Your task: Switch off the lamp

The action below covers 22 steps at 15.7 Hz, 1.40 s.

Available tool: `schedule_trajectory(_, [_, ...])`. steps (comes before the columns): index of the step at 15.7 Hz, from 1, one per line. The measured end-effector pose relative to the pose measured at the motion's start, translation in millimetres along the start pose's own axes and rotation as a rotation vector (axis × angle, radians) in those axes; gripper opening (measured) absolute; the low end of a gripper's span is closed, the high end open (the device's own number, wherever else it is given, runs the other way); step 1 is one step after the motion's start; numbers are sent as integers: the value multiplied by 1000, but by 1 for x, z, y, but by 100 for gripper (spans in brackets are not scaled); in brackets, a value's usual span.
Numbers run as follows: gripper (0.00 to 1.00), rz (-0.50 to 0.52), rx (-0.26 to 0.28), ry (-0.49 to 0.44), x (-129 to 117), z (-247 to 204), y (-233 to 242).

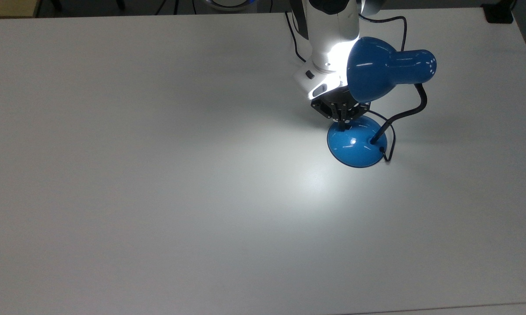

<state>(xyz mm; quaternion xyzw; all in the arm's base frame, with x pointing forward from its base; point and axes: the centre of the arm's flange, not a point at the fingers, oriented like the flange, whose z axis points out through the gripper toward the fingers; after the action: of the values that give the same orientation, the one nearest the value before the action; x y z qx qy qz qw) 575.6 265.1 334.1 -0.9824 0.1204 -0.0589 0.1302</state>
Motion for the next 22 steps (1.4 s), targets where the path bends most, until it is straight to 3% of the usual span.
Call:
schedule_trajectory(18, [1, 5, -7, -9, 0, 6, 3])
schedule_trajectory(22, [1, -5, -77, -106, -1, 5, 20])
